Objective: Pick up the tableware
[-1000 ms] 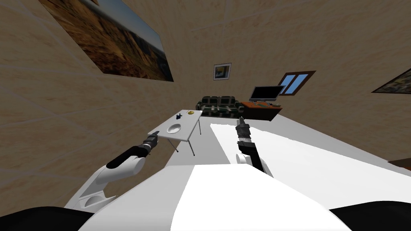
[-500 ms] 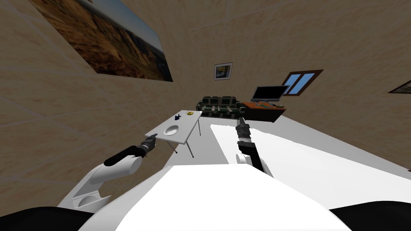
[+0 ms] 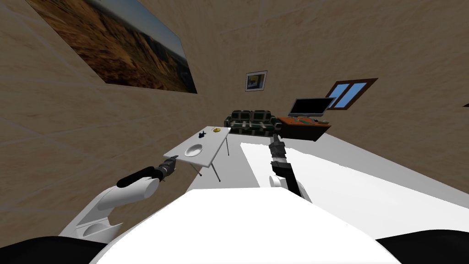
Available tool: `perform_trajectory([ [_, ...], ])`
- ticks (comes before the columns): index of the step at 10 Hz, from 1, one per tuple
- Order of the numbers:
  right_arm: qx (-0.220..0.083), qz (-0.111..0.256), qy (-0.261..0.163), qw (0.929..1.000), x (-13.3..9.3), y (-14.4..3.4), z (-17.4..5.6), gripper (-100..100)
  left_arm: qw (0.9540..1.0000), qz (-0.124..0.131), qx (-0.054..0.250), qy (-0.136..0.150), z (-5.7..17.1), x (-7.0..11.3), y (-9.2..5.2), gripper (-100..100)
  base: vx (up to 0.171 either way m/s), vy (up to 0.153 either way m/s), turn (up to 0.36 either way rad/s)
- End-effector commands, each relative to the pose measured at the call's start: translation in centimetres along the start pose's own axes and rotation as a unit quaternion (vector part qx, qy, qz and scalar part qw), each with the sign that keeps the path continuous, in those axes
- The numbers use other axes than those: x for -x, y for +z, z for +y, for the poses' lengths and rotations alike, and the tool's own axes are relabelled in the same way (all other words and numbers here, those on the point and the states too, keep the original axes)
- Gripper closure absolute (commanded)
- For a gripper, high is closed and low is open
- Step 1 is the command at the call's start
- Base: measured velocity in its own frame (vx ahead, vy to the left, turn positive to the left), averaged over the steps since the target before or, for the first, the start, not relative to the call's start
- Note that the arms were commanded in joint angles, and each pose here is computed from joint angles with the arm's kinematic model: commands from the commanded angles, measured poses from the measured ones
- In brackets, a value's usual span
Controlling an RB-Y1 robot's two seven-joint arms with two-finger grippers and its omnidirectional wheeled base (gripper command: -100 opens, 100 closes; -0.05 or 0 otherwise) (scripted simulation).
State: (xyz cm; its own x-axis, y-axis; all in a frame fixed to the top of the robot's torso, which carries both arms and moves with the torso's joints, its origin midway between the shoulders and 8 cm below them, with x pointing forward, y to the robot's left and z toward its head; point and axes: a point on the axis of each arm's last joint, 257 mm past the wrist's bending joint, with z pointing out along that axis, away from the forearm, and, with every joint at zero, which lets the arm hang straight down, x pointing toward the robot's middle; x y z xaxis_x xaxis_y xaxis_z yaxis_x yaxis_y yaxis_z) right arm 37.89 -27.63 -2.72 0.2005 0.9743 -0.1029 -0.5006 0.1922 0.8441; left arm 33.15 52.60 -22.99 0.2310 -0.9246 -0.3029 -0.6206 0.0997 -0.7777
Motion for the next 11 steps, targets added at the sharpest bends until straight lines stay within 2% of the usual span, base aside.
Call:
perform_trajectory([
  [1,0.000,0.000,0.000,1.0000,0.0,0.0,0.0,0,0.9997,0.001,0.024,-0.006,1.0,0.6,0.0,-100,0.113,-0.062,0.048],
  [4,0.000,0.000,0.000,1.0000,0.0,0.0,0.0,0,0.9985,0.003,0.052,-0.012,2.2,1.0,0.0,-100,0.085,-0.047,0.049],
  [6,0.000,0.000,0.000,1.0000,0.0,0.0,0.0,0,0.9960,0.005,0.086,-0.025,3.6,1.7,-0.1,-100,0.131,-0.053,0.074],
  [7,0.000,0.000,0.000,1.0000,0.0,0.0,0.0,0,0.9954,0.006,0.092,-0.025,3.9,1.7,-0.2,-100,0.126,-0.045,0.048],
  [11,0.000,0.000,0.000,1.0000,0.0,0.0,0.0,0,0.9863,0.013,0.155,-0.054,6.7,2.4,-0.6,-100,0.156,-0.045,0.085],
])
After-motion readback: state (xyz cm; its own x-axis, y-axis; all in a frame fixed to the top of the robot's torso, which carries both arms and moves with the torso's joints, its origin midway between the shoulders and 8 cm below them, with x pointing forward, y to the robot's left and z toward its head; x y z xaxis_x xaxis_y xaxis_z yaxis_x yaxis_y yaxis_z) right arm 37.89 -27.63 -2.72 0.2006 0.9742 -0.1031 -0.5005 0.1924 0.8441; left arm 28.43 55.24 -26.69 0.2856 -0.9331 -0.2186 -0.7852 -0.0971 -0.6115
